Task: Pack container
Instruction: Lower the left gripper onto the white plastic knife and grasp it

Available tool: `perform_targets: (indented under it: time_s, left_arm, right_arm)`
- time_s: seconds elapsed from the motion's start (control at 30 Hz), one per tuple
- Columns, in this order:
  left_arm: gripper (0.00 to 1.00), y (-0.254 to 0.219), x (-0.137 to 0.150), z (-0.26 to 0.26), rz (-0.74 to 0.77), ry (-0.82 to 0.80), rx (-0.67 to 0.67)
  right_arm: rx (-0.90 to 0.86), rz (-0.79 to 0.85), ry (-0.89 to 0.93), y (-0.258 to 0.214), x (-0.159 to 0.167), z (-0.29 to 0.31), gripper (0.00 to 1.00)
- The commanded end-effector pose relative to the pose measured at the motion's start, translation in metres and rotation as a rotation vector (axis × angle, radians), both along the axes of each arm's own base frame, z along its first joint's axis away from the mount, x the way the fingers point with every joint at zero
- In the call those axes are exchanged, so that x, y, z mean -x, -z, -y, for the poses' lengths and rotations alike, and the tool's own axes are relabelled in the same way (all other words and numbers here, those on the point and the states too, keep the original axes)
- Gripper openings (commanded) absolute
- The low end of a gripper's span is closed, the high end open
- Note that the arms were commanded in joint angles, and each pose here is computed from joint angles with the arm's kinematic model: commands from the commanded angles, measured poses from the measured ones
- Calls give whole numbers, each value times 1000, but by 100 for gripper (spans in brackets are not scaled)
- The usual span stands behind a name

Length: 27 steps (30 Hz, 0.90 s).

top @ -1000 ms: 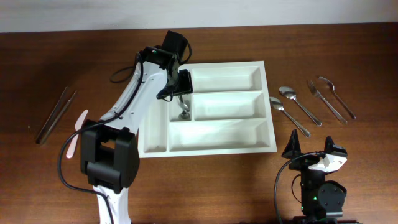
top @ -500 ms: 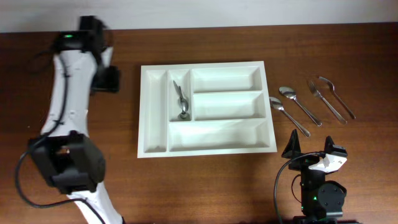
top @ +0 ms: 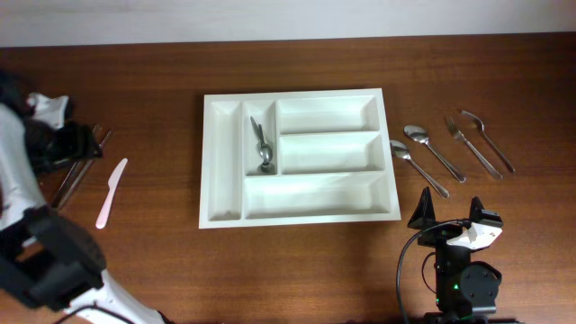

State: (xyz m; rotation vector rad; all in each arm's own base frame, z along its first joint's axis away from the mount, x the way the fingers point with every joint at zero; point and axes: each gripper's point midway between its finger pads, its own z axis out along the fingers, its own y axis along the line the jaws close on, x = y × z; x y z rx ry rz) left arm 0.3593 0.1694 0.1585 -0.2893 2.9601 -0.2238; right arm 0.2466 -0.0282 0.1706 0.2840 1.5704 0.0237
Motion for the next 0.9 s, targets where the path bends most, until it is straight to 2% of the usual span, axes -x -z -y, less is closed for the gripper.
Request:
perform_targets:
  time_s: [0.0,0.1,0.17,0.23,0.37,0.5,0.63,0.87]
  left_arm:
    - [72,-33,19,11,148,23,47]
    - [73,-20,40,21,178,52,1]
    - [77,-2,50,24,164,60,-40]
    - [99,28,58,26,138,69,-88]
    - [100,64,61,26,117,79,-119]
    - [84,66,55,8,127,69,-211]
    - [81,62,44,-7,153,91,-301]
    - [81,88,25,2,135,305,-333]
  right_arm:
    - [10,4,14,0,1,2,99]
    - [10,4,14,0,1,2,99]
    - [10,4,14,0,1,2,99]
    - [10,4,14,0,1,2,99]
    - [10,4,14,0,1,2,99]
    - [10,4,14,0,1,2,99]
    - [10,4,14,0,1,2,99]
    - [10,4,14,0,1,2,99]
